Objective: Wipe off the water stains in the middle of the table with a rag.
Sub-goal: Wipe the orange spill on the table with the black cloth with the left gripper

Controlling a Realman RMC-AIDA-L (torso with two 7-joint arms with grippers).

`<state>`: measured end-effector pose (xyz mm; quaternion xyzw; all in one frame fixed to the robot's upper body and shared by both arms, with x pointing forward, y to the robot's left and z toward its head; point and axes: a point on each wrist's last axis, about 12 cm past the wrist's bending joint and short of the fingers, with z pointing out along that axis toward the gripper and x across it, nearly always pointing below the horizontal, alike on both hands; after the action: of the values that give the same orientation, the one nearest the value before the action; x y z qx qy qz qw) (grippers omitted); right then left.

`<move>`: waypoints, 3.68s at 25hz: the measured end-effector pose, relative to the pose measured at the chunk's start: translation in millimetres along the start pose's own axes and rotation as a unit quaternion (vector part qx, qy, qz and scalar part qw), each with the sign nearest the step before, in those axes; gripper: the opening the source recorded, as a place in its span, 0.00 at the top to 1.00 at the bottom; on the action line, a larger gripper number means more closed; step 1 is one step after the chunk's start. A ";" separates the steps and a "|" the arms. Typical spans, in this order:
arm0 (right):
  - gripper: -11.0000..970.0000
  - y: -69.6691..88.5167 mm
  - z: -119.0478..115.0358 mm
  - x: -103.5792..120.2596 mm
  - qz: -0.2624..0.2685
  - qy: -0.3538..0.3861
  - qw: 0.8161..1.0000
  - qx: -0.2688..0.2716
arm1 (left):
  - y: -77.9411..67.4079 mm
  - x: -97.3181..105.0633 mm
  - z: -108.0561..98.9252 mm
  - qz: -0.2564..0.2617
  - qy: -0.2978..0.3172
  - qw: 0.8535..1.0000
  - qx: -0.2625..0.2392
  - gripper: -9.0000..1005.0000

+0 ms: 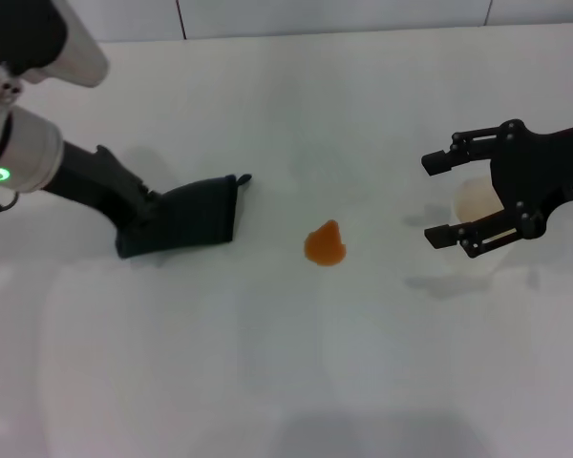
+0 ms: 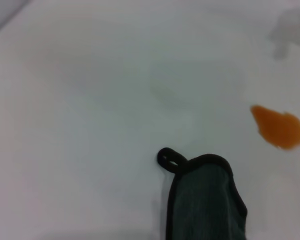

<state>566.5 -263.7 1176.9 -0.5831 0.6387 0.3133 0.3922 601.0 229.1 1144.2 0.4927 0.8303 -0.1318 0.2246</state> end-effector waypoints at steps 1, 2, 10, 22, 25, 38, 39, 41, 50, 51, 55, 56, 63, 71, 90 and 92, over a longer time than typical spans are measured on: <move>0.11 0.2 -0.4 -0.3 0.000 0.000 1.000 0.000 | -0.3 -3.4 2.7 0.001 -0.001 1.000 -0.008 0.90; 0.11 0.4 -1.2 -0.8 0.001 0.000 1.000 0.000 | -0.7 -6.2 5.1 0.002 -0.002 1.000 -0.014 0.90; 0.11 3.0 -12.1 5.3 0.014 -0.004 1.000 0.012 | -27.9 -42.5 27.7 0.064 -0.018 0.998 0.010 0.90; 0.12 9.6 -31.2 15.4 0.030 -0.021 0.999 0.028 | -62.3 -54.3 44.3 0.108 -0.022 0.991 0.078 0.90; 0.12 9.5 -31.8 16.0 0.029 -0.016 0.999 0.026 | -66.0 -47.9 47.1 0.106 -0.014 0.990 0.087 0.90; 0.11 10.8 -27.1 19.1 0.032 0.005 0.999 0.012 | -23.1 -19.9 45.4 0.026 -0.017 0.999 -0.006 0.90; 0.11 11.0 -27.3 19.9 0.034 0.008 0.999 0.012 | -22.7 -20.6 45.2 0.026 -0.019 0.999 -0.009 0.90; 0.11 11.2 -27.5 21.7 0.036 0.017 0.999 0.012 | -23.1 -22.4 45.0 0.027 -0.025 0.999 -0.008 0.90; 0.11 11.3 -29.9 22.5 0.039 0.025 0.999 0.010 | -46.4 -34.5 43.7 0.044 -0.050 0.994 0.084 0.90; 0.11 11.5 -30.4 22.4 0.039 0.025 0.999 0.009 | -49.9 -35.2 44.1 0.047 -0.051 0.993 0.095 0.90; 0.11 11.7 -30.6 22.2 0.039 0.025 0.999 0.007 | -66.0 -36.6 51.0 0.065 -0.043 0.989 0.128 0.90; 0.11 11.7 -30.3 22.1 0.038 0.025 0.999 0.006 | -68.7 -36.6 52.6 0.069 -0.040 0.988 0.132 0.90; 0.11 12.8 -30.2 22.4 0.039 0.025 0.999 0.004 | -64.3 -35.3 58.1 0.060 -0.030 0.993 0.100 0.90; 0.11 14.8 -26.9 22.5 0.041 0.021 0.999 -0.002 | -21.7 -23.4 52.1 0.005 -0.052 0.999 -0.010 0.90; 0.11 9.6 -21.8 14.1 0.029 0.018 0.999 -0.005 | -68.3 -68.5 79.5 0.082 -0.032 0.991 0.096 0.90; 0.11 8.7 -21.5 13.1 0.027 0.017 0.999 -0.004 | -76.2 -69.2 80.8 0.093 -0.026 0.989 0.111 0.90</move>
<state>554.9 -287.5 1175.7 -0.5727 0.6597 0.3164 0.3698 582.4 104.4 1109.0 0.5863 0.7548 -0.2144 0.2014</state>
